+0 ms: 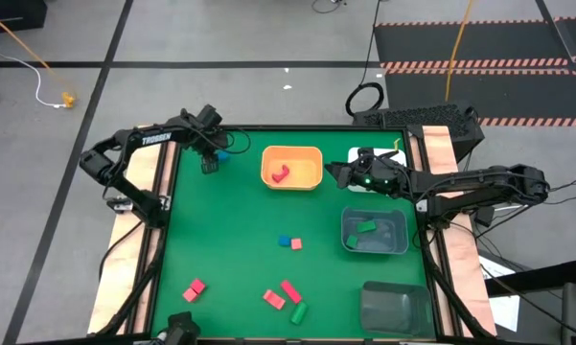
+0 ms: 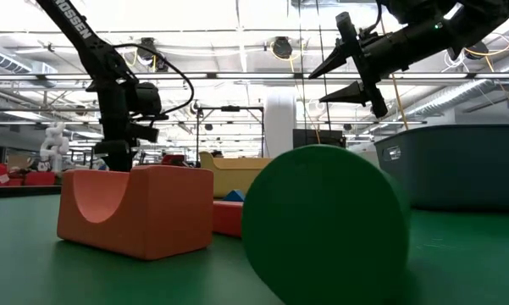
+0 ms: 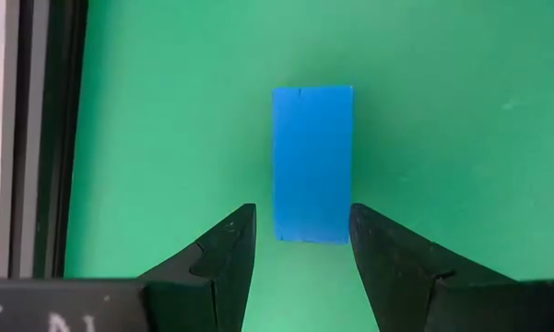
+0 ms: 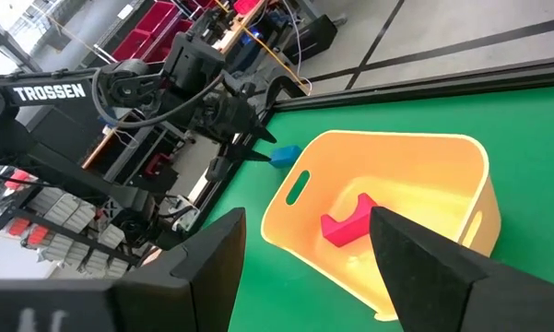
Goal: Sort & place blocks by color
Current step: Put the top blue block into the white bin
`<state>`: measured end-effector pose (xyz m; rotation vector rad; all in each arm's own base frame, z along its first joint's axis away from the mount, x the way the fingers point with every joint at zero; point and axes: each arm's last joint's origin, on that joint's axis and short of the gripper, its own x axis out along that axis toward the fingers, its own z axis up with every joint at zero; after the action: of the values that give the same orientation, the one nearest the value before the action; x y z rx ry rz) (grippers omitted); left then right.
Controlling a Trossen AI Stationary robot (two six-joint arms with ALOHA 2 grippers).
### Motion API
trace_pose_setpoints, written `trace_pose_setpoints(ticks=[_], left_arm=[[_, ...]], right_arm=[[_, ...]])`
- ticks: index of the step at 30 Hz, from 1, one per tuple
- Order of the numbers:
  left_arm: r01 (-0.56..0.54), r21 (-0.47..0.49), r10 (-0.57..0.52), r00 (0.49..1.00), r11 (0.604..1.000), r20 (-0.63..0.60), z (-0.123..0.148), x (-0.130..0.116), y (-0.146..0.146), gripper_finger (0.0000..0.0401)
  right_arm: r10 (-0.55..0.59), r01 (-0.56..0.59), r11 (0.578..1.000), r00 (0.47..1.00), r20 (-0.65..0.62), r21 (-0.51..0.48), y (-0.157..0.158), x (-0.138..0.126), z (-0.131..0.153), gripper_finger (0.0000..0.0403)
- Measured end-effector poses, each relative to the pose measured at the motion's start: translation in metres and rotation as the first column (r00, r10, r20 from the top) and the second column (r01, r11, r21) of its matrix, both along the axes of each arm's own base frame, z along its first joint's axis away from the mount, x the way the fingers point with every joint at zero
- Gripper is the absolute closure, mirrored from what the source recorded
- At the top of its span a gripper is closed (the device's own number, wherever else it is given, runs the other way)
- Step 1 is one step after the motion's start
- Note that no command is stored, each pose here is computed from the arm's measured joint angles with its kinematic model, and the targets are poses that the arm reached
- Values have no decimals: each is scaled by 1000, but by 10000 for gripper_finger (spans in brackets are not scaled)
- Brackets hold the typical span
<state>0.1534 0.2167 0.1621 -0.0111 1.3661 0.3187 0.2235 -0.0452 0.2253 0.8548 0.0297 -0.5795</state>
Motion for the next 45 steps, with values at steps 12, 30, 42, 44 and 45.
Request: trace_pose_setpoints(ticks=[12,30,42,44,45], left_arm=[[-20,-9,21,999,1000,30,-19,-3,-10,222],[-113,-9,114,990,994,84,-21,10,-18,277],[-340,-19,331,901,940,281,14,15,-25,277],[-352,-14,336,878,936,341,29,19,-30,277],[-352,-21,334,864,936,378,37,21,-33,277]], right_arm=[[1,-1,1000,1000,-2,-3,0,0,0,181],[2,-2,1000,1000,-4,-6,0,0,0,181],[65,-69,994,996,57,81,2,2,2,181],[97,-108,988,990,99,114,3,3,4,181],[109,-125,983,987,120,133,4,3,5,181]])
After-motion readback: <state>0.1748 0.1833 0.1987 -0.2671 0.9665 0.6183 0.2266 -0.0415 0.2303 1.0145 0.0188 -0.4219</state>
